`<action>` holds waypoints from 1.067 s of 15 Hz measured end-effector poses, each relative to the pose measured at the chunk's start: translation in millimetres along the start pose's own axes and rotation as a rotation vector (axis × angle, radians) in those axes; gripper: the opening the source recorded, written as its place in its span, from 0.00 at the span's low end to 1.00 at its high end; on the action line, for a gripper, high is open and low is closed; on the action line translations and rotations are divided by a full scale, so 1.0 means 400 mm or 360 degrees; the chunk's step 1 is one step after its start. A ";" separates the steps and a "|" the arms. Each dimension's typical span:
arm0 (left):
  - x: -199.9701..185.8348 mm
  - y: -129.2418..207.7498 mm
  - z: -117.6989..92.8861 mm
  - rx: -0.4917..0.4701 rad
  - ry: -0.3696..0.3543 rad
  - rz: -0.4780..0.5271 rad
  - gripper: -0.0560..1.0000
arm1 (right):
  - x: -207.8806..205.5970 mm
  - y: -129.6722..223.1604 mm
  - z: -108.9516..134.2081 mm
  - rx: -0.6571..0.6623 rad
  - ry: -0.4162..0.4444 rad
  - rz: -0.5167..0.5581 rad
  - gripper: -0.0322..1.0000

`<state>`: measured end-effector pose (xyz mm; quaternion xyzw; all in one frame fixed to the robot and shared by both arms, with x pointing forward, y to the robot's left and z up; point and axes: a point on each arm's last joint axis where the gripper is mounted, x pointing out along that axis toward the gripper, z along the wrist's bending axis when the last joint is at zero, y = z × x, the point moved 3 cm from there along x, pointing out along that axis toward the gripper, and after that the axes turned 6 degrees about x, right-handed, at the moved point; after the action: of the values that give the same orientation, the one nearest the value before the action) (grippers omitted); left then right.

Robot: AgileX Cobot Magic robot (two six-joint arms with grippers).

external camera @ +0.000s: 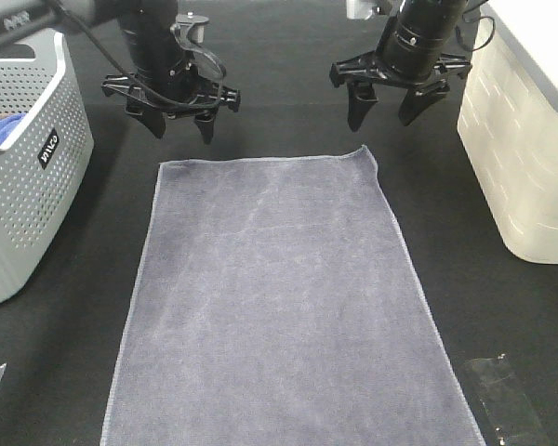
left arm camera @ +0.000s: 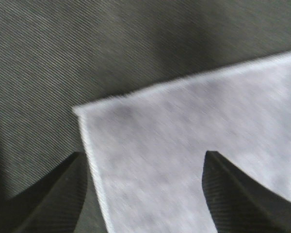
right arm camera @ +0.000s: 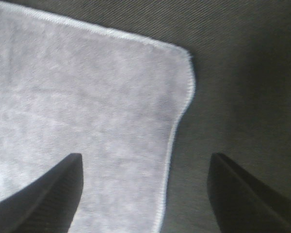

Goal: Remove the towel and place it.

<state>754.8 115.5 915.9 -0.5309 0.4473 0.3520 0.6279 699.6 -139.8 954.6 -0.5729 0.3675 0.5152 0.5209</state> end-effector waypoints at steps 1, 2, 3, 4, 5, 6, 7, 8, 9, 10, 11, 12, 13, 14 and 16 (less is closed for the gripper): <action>0.014 -0.002 0.015 -0.0031 -0.0021 0.0014 0.67 | 0.004 0.002 0.001 0.0004 -0.0008 0.0012 0.69; 0.030 0.001 0.033 -0.0057 -0.0037 0.0035 0.67 | 0.006 0.002 0.003 0.0008 -0.0017 0.0016 0.69; 0.045 0.003 0.050 -0.0086 -0.0047 0.0052 0.67 | 0.006 0.002 0.005 0.0002 -0.0025 0.0015 0.69; 0.056 0.006 0.064 -0.0106 -0.0057 0.0064 0.67 | 0.006 0.002 0.006 -0.0001 -0.0031 0.0014 0.69; 0.060 0.008 0.068 -0.0106 -0.0065 0.0071 0.67 | 0.006 0.002 0.006 -0.0004 -0.0031 0.0014 0.69; 0.070 0.009 0.071 -0.0107 -0.0072 0.0072 0.67 | 0.006 0.002 0.006 -0.0011 -0.0033 0.0013 0.69; 0.077 0.010 0.070 -0.0106 -0.0071 0.0072 0.67 | 0.006 0.001 0.006 -0.0011 -0.0033 0.0011 0.69; 0.086 0.010 0.072 -0.0109 -0.0070 0.0067 0.67 | 0.006 0.001 0.006 -0.0011 -0.0033 0.0010 0.69; 0.094 0.011 0.074 -0.0115 -0.0067 0.0065 0.67 | 0.006 0.001 0.006 -0.0011 -0.0033 0.0010 0.69; 0.106 0.014 0.081 -0.0123 -0.0071 0.0076 0.67 | 0.006 0.001 0.006 -0.0011 -0.0033 0.0008 0.69; 0.115 0.017 0.088 -0.0130 -0.0074 0.0086 0.67 | 0.006 -0.001 0.006 -0.0011 -0.0034 0.0002 0.69; 0.134 0.024 0.091 -0.0132 -0.0077 0.0104 0.67 | 0.006 -0.001 0.006 -0.0011 -0.0034 0.0000 0.69; 0.141 0.027 0.092 -0.0134 -0.0078 0.0114 0.67 | 0.006 -0.001 0.006 -0.0011 -0.0034 -0.0002 0.69; 0.150 0.031 0.092 -0.0132 -0.0078 0.0120 0.67 | 0.006 -0.001 0.006 -0.0011 -0.0034 -0.0002 0.69; 0.168 0.034 0.091 -0.0133 -0.0083 0.0119 0.64 | 0.006 -0.001 0.006 -0.0011 -0.0034 -0.0002 0.69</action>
<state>772.6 151.8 849.5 -0.5303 0.4351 0.4073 0.6030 700.0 -137.0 952.6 -0.5693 0.3599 0.5223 0.5231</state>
